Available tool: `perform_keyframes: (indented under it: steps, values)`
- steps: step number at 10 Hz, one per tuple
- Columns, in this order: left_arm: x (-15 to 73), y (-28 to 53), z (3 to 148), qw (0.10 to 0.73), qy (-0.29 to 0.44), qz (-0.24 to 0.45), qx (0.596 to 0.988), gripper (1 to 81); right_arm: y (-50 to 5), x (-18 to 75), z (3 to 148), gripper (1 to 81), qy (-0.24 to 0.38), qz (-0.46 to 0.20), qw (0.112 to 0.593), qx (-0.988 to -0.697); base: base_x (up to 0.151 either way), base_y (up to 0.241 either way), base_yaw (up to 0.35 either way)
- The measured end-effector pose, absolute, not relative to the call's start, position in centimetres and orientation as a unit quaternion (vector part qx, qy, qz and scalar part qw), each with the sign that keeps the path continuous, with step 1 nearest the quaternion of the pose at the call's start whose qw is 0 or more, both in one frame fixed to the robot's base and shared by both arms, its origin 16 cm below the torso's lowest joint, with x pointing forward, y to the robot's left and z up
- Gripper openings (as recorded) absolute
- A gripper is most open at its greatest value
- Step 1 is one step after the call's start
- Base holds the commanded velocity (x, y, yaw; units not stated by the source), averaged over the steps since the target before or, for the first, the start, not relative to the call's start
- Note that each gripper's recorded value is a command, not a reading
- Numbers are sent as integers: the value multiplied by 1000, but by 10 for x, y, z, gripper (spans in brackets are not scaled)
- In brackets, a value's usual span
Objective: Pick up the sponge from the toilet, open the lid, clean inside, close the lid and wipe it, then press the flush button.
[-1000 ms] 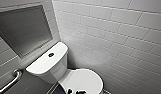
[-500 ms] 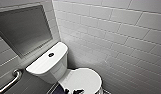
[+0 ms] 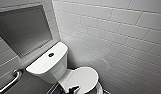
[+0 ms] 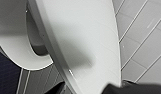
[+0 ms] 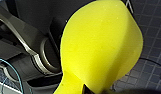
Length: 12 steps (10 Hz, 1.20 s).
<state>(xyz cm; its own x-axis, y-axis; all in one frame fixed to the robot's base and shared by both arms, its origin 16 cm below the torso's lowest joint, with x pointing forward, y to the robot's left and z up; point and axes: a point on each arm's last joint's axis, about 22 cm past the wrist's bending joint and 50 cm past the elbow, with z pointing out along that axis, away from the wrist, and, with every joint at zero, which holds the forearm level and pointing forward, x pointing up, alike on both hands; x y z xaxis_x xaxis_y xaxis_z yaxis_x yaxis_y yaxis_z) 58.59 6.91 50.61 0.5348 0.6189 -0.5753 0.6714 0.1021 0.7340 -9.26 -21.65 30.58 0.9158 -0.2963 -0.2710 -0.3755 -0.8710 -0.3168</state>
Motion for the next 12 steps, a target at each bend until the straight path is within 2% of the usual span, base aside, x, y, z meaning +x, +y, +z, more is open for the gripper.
perform_keyframes:
  steps: [5, 9, 12]
  values:
    - [598, 101, 506, 555, 580, -72, 593, 811, -206, -93, 305, 10, 175, 110, 186, -960, 0, 0, 0]
    - [606, 127, 506, 549, 607, -68, 570, 811, -200, -90, 300, 10, 172, 120, 183, -961, 0, 0, 0]
    - [610, 128, 502, 542, 611, -76, 572, 811, -201, -91, 300, 10, 171, 121, 181, -961, 0, 0, 0]
